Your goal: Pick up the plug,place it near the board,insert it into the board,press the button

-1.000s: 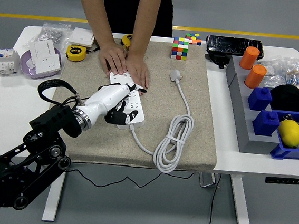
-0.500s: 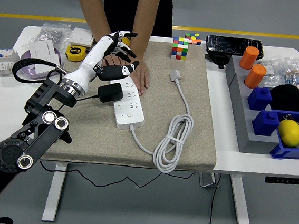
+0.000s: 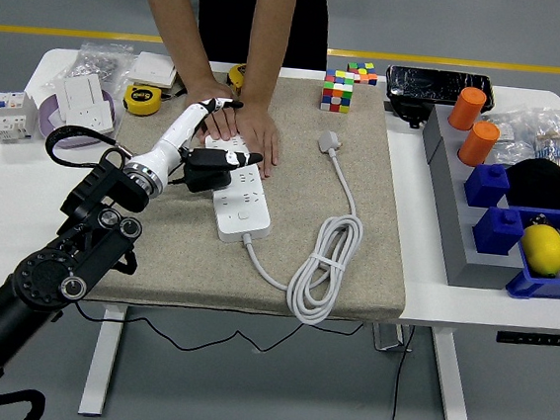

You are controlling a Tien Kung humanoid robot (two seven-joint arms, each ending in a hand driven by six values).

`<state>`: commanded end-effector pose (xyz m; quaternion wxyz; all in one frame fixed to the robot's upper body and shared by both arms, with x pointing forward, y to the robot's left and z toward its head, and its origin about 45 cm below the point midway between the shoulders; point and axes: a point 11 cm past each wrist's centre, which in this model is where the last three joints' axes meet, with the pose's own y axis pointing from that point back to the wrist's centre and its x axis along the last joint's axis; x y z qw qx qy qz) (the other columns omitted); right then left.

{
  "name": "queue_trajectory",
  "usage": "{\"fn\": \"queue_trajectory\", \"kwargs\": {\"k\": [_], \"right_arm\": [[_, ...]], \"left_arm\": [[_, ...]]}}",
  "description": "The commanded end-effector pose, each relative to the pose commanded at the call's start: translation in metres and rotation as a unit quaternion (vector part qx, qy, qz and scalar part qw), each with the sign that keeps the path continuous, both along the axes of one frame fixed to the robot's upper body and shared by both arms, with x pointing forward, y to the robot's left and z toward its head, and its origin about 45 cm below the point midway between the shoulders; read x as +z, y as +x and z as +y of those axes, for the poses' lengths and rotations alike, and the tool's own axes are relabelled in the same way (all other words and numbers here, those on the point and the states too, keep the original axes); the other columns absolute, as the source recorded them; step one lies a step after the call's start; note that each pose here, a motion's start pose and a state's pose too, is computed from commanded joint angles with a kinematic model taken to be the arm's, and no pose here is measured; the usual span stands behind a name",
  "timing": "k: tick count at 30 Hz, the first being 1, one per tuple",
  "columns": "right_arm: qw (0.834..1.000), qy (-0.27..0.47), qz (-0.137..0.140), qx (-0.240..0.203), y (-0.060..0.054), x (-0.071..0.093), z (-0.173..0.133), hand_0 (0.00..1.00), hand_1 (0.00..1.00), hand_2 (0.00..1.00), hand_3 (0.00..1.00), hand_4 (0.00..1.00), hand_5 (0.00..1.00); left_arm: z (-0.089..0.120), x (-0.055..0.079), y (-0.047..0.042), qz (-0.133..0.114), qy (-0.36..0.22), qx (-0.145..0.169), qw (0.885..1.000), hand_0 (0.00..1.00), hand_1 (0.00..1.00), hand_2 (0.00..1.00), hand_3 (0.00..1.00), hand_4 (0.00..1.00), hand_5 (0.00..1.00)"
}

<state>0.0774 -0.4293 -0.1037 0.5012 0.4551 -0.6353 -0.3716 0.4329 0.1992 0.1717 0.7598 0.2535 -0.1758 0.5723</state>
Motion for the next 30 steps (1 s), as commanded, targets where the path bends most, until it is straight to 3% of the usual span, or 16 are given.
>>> {"fn": "queue_trajectory", "kwargs": {"k": [4, 6, 11, 12, 17, 18, 23, 24, 29, 30], "right_arm": [[1.0, -0.001, -0.002, 0.001, 0.002, 0.001, -0.001, 0.884, 0.782, 0.766, 0.788, 0.998, 0.998], [1.0, -0.002, -0.001, 0.001, 0.002, 0.001, -0.001, 0.885, 0.782, 0.766, 0.788, 0.998, 0.998], [1.0, -0.001, 0.003, 0.0, -0.002, 0.0, 0.0, 0.885, 0.782, 0.766, 0.788, 0.998, 0.998], [1.0, -0.001, 0.003, 0.0, -0.002, 0.0, 0.0, 0.885, 0.781, 0.766, 0.788, 0.998, 0.998], [1.0, -0.001, 0.002, 0.002, 0.0, 0.0, -0.001, 0.885, 0.781, 0.766, 0.788, 0.998, 0.998], [1.0, -0.002, 0.001, 0.002, 0.0, 0.0, -0.001, 0.884, 0.781, 0.766, 0.788, 0.998, 0.998], [1.0, -0.002, 0.001, 0.002, 0.001, 0.001, -0.002, 0.884, 0.781, 0.766, 0.788, 0.998, 0.998], [1.0, -0.002, 0.002, 0.002, 0.0, 0.001, -0.002, 0.883, 0.78, 0.766, 0.787, 0.998, 0.998], [1.0, -0.002, 0.003, 0.002, -0.001, 0.0, -0.002, 0.883, 0.78, 0.766, 0.787, 0.998, 0.998], [1.0, -0.002, 0.003, 0.002, -0.001, 0.0, -0.002, 0.882, 0.78, 0.765, 0.787, 0.998, 0.998]], "left_arm": [[-0.001, -0.013, 0.0002, 0.021, 0.047, -0.014, 0.999, 0.984, 0.995, 0.892, 0.806, 0.998, 0.256], [-0.001, -0.017, -0.0002, 0.027, 0.066, -0.019, 0.997, 0.956, 0.945, 0.835, 0.778, 0.998, 0.229], [0.002, -0.027, -0.0012, 0.033, 0.11, -0.023, 0.993, 0.956, 0.945, 0.835, 0.778, 0.998, 0.229], [0.004, -0.029, -0.0014, 0.032, 0.123, -0.021, 0.992, 0.922, 0.922, 0.783, 0.755, 0.998, 0.229], [0.013, -0.031, -0.0004, 0.021, 0.156, -0.012, 0.987, 0.922, 0.922, 0.783, 0.755, 0.998, 0.229], [0.014, -0.031, -0.0002, 0.018, 0.159, -0.009, 0.987, 0.875, 0.833, 0.672, 0.703, 0.998, 0.234], [0.02, -0.031, 0.0003, 0.009, 0.168, 0.002, 0.986, 0.875, 0.833, 0.672, 0.703, 0.998, 0.234], [0.021, -0.032, 0.0004, 0.008, 0.169, 0.004, 0.985, 0.814, 0.747, 0.597, 0.642, 0.998, 0.219], [0.025, -0.032, 0.0007, -0.001, 0.191, 0.011, 0.982, 0.814, 0.747, 0.597, 0.642, 0.998, 0.219], [0.026, -0.032, 0.0006, -0.003, 0.194, 0.011, 0.981, 0.741, 0.685, 0.534, 0.566, 0.968, 0.192]]}}
